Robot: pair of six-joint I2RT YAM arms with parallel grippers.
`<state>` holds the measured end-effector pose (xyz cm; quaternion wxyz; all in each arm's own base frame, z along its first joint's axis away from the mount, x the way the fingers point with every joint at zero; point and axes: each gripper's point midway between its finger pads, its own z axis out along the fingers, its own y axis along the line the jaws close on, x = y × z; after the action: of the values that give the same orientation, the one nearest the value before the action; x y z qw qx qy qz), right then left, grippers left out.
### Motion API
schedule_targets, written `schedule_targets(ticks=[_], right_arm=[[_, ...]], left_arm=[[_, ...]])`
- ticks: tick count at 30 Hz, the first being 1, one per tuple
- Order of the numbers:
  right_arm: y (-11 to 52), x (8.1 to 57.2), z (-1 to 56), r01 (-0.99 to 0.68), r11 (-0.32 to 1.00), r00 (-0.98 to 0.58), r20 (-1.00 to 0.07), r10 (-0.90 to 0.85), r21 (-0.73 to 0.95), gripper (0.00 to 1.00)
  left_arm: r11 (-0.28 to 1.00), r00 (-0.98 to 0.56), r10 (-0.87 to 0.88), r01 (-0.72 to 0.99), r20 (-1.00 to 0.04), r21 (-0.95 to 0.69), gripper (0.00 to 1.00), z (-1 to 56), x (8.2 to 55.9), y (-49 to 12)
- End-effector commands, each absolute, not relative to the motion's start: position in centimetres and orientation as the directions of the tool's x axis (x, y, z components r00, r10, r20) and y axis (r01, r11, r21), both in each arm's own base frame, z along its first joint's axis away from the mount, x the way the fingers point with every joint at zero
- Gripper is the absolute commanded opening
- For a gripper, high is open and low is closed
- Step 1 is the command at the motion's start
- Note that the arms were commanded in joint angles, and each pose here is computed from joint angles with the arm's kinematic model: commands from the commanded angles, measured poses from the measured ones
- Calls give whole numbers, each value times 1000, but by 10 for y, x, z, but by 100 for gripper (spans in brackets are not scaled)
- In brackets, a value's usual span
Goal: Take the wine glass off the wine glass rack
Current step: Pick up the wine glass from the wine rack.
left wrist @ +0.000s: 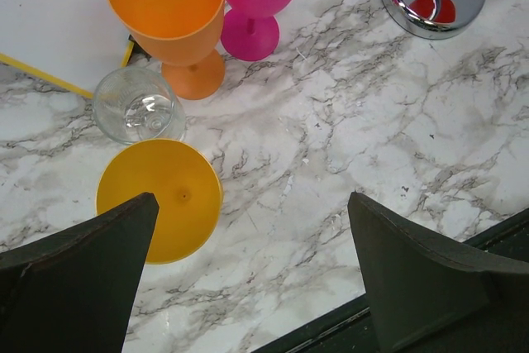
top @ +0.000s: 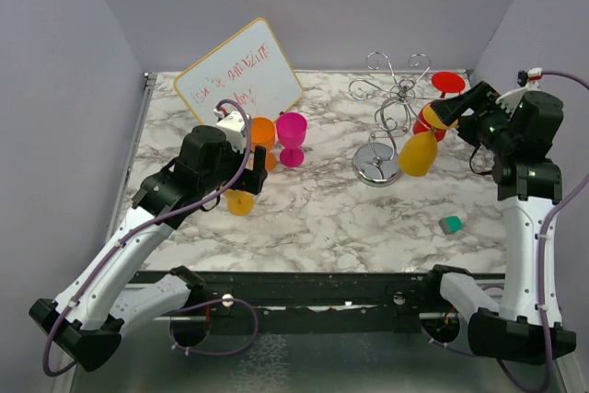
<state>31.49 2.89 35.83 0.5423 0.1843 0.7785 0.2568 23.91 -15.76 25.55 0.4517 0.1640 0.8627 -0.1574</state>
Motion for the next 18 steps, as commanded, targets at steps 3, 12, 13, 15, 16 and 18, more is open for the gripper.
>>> schedule_targets(ticks=[3,12,13,15,16,18], right_arm=[[16,306,370,66,764,-225,-736,638,642,67],[10,302,373,89,768,-192,-746,638,634,52],[11,302,372,88,764,-190,-742,643,639,52],[10,303,371,93,758,-187,-736,650,646,52],[10,304,368,100,754,-191,-731,655,650,52],[8,304,364,116,746,-187,-723,665,656,52]], left_arm=[[888,-522,120,436,-844,-144,99,263,237,-160],[887,-528,115,436,-842,-152,99,264,238,-162],[886,-527,115,438,-842,-153,99,264,238,-162],[886,-527,114,438,-842,-154,99,264,237,-162],[886,-526,113,438,-843,-154,99,265,237,-162],[886,-525,111,437,-844,-156,99,265,237,-162]])
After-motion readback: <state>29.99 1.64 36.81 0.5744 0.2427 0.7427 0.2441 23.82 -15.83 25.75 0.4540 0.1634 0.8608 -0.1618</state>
